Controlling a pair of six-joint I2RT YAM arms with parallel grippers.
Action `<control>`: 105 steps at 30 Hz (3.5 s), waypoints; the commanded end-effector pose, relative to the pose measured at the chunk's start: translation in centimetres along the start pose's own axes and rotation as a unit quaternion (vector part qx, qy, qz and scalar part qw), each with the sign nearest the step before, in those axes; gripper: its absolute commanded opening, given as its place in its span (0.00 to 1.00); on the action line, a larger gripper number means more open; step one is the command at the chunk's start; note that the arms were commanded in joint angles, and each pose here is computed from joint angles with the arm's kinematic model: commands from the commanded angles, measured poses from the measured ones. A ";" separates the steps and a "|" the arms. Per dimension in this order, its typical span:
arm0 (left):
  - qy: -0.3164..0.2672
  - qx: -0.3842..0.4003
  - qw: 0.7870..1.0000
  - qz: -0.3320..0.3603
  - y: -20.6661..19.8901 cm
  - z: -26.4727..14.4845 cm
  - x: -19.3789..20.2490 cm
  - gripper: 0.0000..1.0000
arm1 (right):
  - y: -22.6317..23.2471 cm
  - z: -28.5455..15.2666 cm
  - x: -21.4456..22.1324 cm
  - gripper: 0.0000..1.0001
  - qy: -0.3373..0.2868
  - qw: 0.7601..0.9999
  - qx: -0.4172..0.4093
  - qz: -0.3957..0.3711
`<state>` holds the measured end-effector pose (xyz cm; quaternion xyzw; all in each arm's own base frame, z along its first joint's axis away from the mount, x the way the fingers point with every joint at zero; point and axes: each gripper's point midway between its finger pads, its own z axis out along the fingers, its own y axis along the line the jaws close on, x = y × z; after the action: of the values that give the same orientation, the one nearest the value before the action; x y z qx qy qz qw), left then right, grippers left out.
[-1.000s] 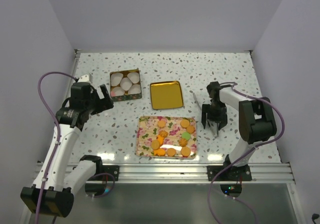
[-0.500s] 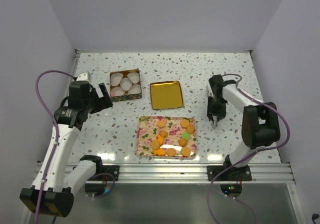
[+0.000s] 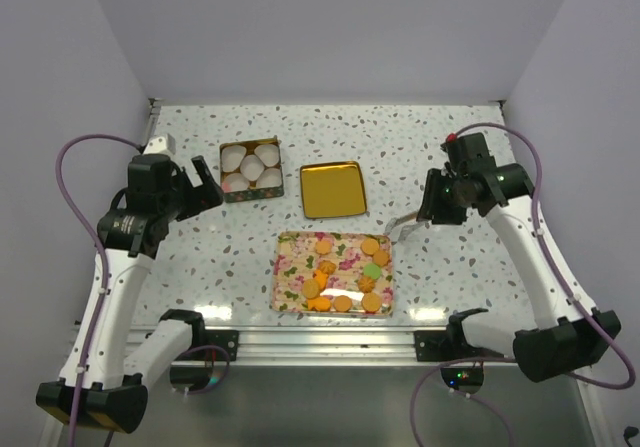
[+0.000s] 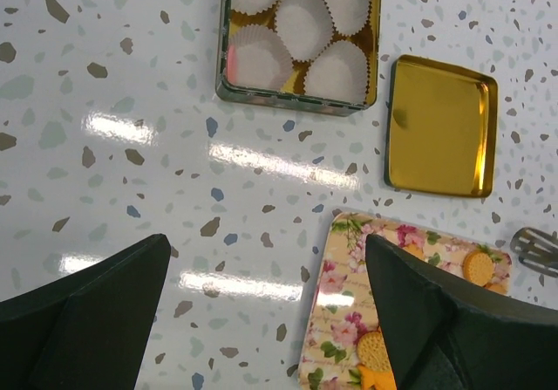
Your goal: Pack the cookies
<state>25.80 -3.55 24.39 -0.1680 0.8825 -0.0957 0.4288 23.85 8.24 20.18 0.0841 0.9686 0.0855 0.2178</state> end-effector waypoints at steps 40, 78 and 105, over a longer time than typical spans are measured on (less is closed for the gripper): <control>0.208 0.399 0.869 -0.206 -27.0 -2.4 0.3 1.00 | 17.7 -10.1 -6.6 0.32 -0.121 0.965 -0.230 -0.033; 0.319 0.380 0.806 -0.323 -30.9 4.7 -0.8 0.56 | 23.8 -12.1 -7.2 0.28 -0.260 0.929 -0.249 -0.080; 0.290 0.433 0.800 -0.296 -32.4 3.3 -3.0 0.00 | 26.5 -8.5 -5.7 0.78 -0.213 0.934 -0.262 -0.119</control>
<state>37.05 -32.24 30.37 -0.2390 0.7618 -0.5955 0.0885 27.80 30.59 33.84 -0.0717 0.8590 0.2703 0.4288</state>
